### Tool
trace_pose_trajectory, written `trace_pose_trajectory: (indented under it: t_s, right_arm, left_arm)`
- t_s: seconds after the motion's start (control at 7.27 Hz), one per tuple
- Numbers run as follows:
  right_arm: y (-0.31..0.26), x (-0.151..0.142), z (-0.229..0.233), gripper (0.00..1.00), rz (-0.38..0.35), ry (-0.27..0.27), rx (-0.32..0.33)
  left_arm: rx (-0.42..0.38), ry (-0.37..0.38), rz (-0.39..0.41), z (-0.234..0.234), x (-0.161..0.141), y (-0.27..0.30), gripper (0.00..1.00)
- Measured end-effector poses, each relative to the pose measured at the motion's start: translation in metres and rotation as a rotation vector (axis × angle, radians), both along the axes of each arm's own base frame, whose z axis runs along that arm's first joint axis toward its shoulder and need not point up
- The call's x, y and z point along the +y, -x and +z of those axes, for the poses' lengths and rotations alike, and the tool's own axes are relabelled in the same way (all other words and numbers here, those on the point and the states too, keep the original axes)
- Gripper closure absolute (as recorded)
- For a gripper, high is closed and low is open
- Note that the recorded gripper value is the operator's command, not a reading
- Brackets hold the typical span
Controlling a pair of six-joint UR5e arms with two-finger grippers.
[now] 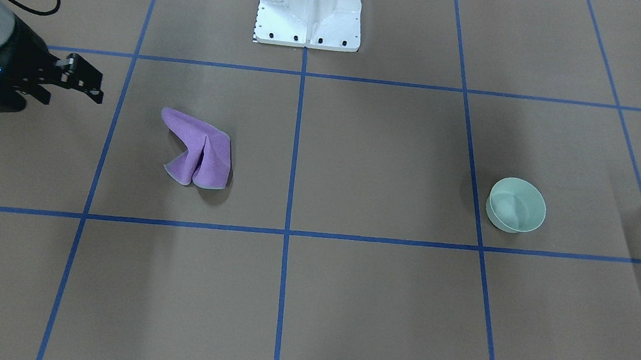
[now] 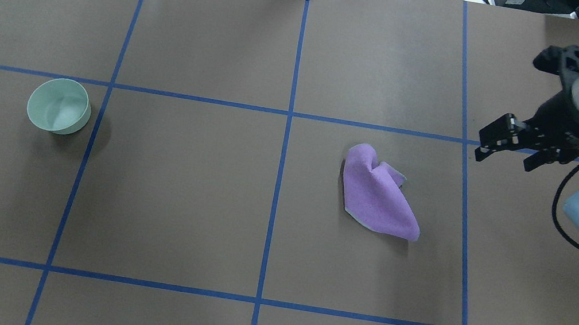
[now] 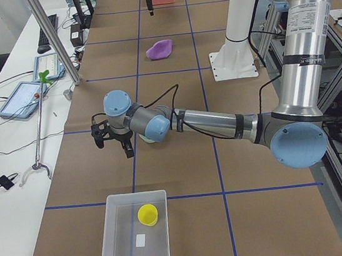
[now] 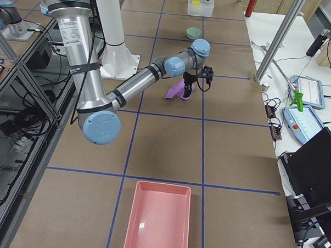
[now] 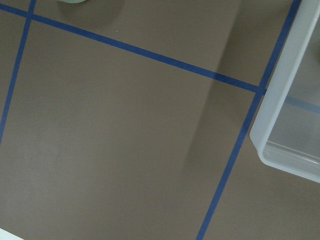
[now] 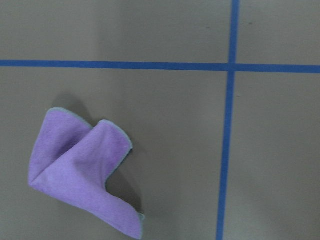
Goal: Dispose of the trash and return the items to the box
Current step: 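Reach the right gripper down and pinch the purple cloth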
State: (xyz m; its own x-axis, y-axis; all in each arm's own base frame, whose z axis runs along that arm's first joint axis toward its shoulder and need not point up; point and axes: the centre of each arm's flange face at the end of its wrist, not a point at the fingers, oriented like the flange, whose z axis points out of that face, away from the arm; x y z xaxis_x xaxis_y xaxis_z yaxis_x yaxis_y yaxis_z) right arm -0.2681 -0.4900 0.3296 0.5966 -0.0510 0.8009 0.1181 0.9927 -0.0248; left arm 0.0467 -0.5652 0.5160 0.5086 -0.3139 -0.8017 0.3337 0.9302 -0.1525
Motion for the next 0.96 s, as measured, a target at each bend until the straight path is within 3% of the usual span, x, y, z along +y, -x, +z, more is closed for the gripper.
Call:
trace_pose_trajectory:
  t_s: [0.55, 0.96]
  right_arm:
    - [0.119, -0.005, -0.006, 0.00, -0.058, -0.098, -0.035]
    - [0.192, 0.024, 0.010, 0.04, -0.079, -0.054, -0.066]
  left_arm:
    - [-0.005, -0.007, -0.007, -0.013, -0.007, -0.012, 0.01]
    - [-0.008, -0.004, -0.006, -0.012, -0.008, -0.015, 0.01]
